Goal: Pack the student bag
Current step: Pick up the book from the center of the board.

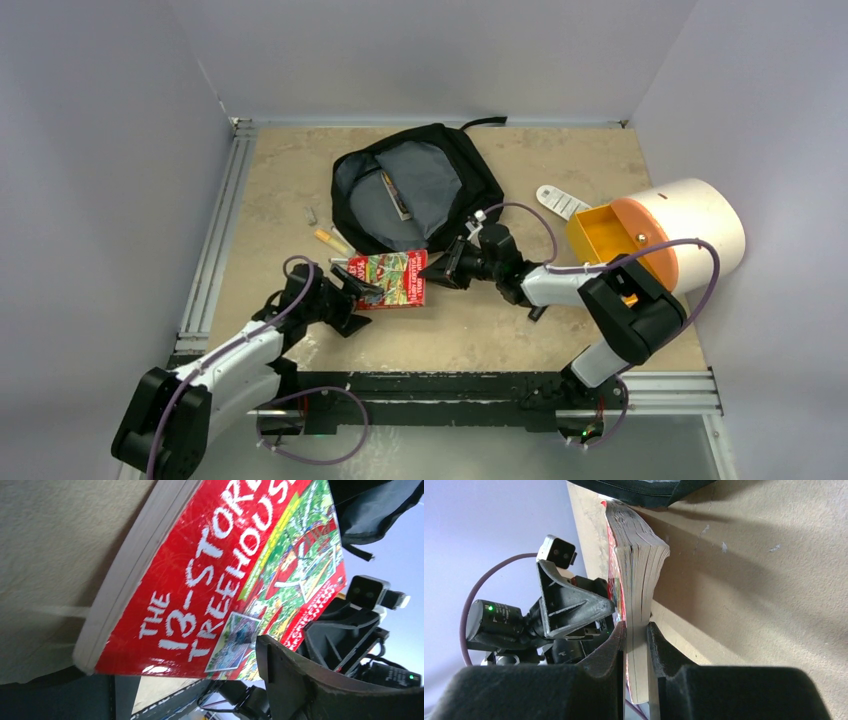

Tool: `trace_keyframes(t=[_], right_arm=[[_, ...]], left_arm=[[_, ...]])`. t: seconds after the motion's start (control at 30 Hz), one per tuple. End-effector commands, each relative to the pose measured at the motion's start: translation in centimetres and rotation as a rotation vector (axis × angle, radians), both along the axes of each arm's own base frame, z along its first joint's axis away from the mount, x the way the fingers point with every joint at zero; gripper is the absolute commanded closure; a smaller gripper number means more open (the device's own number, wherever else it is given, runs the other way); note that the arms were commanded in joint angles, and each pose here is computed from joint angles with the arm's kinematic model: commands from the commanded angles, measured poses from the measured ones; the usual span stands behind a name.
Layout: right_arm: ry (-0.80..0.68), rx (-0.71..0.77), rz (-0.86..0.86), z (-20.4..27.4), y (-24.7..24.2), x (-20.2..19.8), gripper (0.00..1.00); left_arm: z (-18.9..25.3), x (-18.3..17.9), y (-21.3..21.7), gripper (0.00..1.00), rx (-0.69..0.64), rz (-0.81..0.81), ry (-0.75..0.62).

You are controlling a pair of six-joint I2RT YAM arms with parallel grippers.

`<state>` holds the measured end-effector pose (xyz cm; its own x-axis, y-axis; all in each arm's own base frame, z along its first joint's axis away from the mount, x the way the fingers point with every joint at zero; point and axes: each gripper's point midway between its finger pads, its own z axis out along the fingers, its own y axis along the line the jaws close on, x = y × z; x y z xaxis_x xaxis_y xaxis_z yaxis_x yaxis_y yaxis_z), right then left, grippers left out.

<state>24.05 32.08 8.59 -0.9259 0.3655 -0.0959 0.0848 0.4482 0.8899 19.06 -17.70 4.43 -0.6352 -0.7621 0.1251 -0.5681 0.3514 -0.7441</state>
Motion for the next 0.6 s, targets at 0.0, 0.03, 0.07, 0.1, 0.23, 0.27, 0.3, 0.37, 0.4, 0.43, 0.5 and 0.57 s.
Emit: trace_keyframes(t=[0.0, 0.03, 0.07, 0.1, 0.23, 0.27, 0.3, 0.37, 0.4, 0.43, 0.5, 0.57], right_arm=[[-0.057, 0.096, 0.031, 3.2, 0.7, -0.4, 1.0], [-0.053, 0.092, 0.034, 2.9, 0.5, -0.6, 1.0], [-0.052, 0.09, 0.037, 2.8, 0.4, -0.8, 1.0], [-0.046, 0.085, 0.039, 2.6, 0.3, -1.0, 1.0], [-0.04, 0.059, 0.047, 1.6, -0.2, -1.6, 1.0], [-0.04, 0.049, 0.048, 1.3, -0.4, -1.8, 1.0], [-0.043, 0.036, 0.045, 1.0, -0.5, -1.7, 0.99], [-0.046, 0.002, 0.039, 0.4, -0.9, -1.7, 0.96], [-0.05, -0.012, 0.036, 0.2, -1.1, -1.7, 0.95], [-0.055, -0.023, 0.034, 0.0, -1.2, -1.7, 0.94], [-0.066, -0.043, 0.032, -0.1, -1.4, -1.6, 0.89], [-0.078, -0.082, 0.028, -0.5, -1.8, -1.4, 0.78]], left_arm=[[1.6, 2.0, -0.7, 0.23, -0.073, 0.061, -0.069], [1.7, 2.2, -0.7, 0.24, -0.075, 0.069, -0.076], [1.8, 2.4, -0.7, 0.26, -0.075, 0.076, -0.086], [1.9, 2.6, -0.6, 0.28, -0.073, 0.085, -0.091], [2.4, 3.1, -0.6, 0.49, -0.073, 0.089, -0.111], [2.6, 3.1, -0.7, 0.58, -0.074, 0.086, -0.114], [2.7, 3.2, -0.7, 0.66, -0.071, 0.082, -0.118], [2.9, 3.2, -0.7, 0.79, -0.062, 0.076, -0.122], [3.0, 3.2, -0.6, 0.85, -0.057, 0.077, -0.124], [3.2, 3.3, -0.6, 0.9, -0.053, 0.08, -0.127], [3.4, 3.3, -0.4, 1.0, -0.044, 0.083, -0.133], [3.8, 3.5, -0.4, 1.0, -0.039, 0.086, -0.146]])
